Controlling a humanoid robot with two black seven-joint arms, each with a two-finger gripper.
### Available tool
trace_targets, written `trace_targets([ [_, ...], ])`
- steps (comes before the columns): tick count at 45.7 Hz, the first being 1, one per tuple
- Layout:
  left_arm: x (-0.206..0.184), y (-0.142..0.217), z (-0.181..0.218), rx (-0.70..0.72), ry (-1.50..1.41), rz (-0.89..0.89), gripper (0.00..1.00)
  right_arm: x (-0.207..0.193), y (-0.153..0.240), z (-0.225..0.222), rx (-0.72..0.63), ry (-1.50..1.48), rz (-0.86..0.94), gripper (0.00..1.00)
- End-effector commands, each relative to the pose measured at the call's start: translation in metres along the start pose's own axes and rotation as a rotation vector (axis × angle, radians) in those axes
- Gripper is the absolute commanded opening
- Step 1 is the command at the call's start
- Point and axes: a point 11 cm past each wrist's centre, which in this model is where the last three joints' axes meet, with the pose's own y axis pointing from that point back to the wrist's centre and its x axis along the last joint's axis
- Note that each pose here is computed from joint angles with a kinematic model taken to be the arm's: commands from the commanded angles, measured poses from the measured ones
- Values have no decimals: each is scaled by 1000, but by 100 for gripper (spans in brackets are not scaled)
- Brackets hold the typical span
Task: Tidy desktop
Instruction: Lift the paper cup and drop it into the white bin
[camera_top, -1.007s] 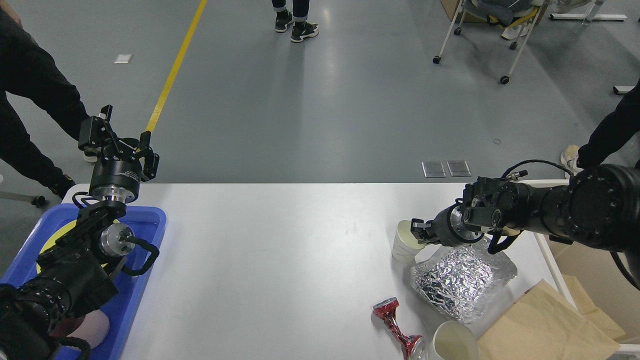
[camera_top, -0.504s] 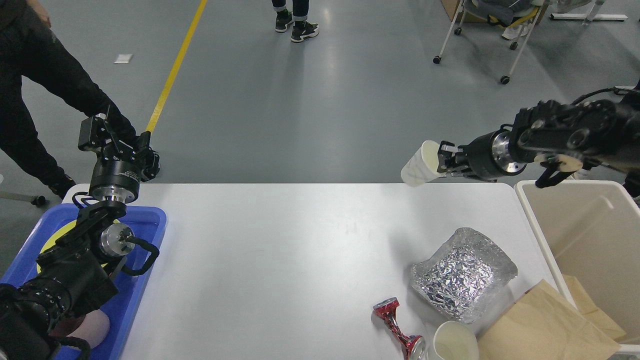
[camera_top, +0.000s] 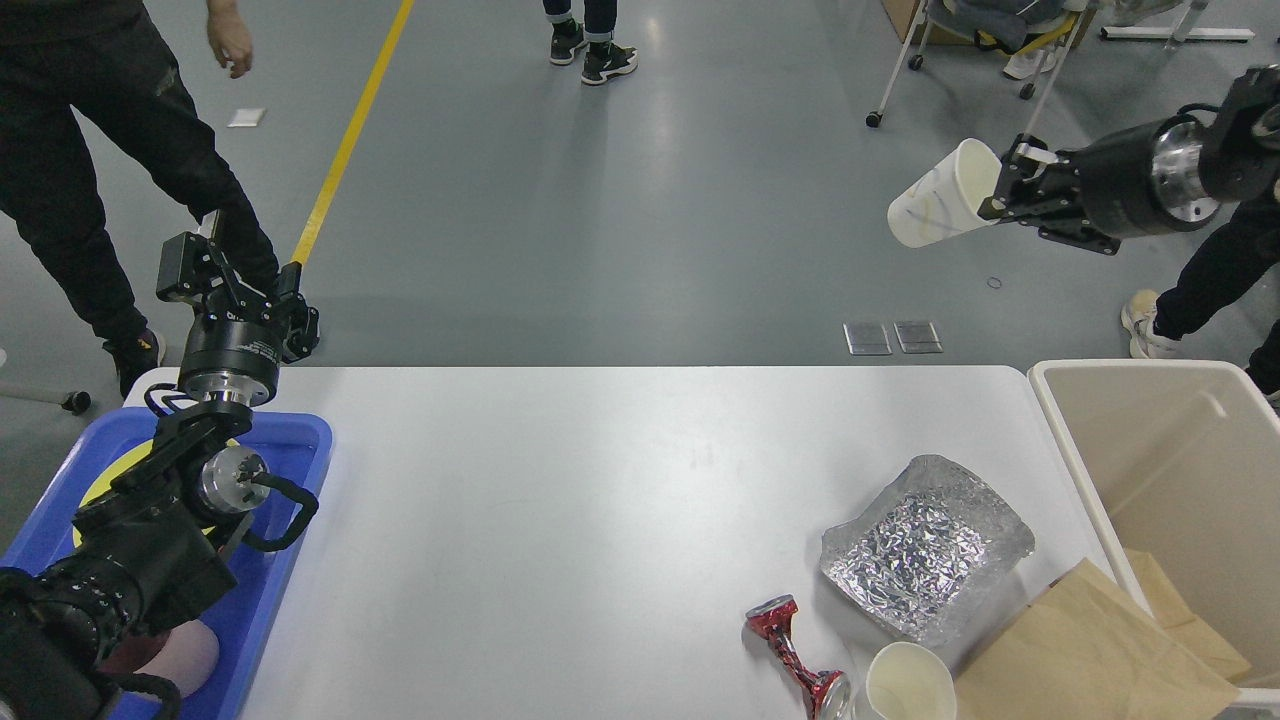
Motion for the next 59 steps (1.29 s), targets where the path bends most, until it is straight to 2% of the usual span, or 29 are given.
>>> trace_targets([
  [1, 0, 0, 0, 0, 0, 0, 96, 12, 4, 38, -68, -36, 53, 0],
  [11, 0, 0, 0, 0, 0, 0, 96, 9, -7, 159, -303, -86, 176, 0],
  [17, 0, 0, 0, 0, 0, 0, 96, -14, -11, 224, -428, -100, 189, 0],
  [29, 0, 0, 0, 0, 0, 0, 96, -69, -16, 314, -617, -45, 214, 2],
  [32, 0, 0, 0, 0, 0, 0, 96, -78, -21, 325, -639, -7, 235, 32],
  [37, 0, 0, 0, 0, 0, 0, 96, -85, -26, 335, -660, 44, 291, 89],
  [38, 0, 0, 0, 0, 0, 0, 96, -85, -26, 336, -659, 46, 306, 98],
  [39, 0, 0, 0, 0, 0, 0, 96, -87, -27, 337, -658, 44, 312, 100],
  [48, 0, 0, 0, 0, 0, 0, 96, -103, -30, 343, -658, 19, 289, 100],
  [55, 0, 0, 0, 0, 0, 0, 96, -115, -43, 331, -635, 15, 233, 100],
  [59, 0, 0, 0, 0, 0, 0, 96, -97, -41, 309, -603, 15, 230, 100],
])
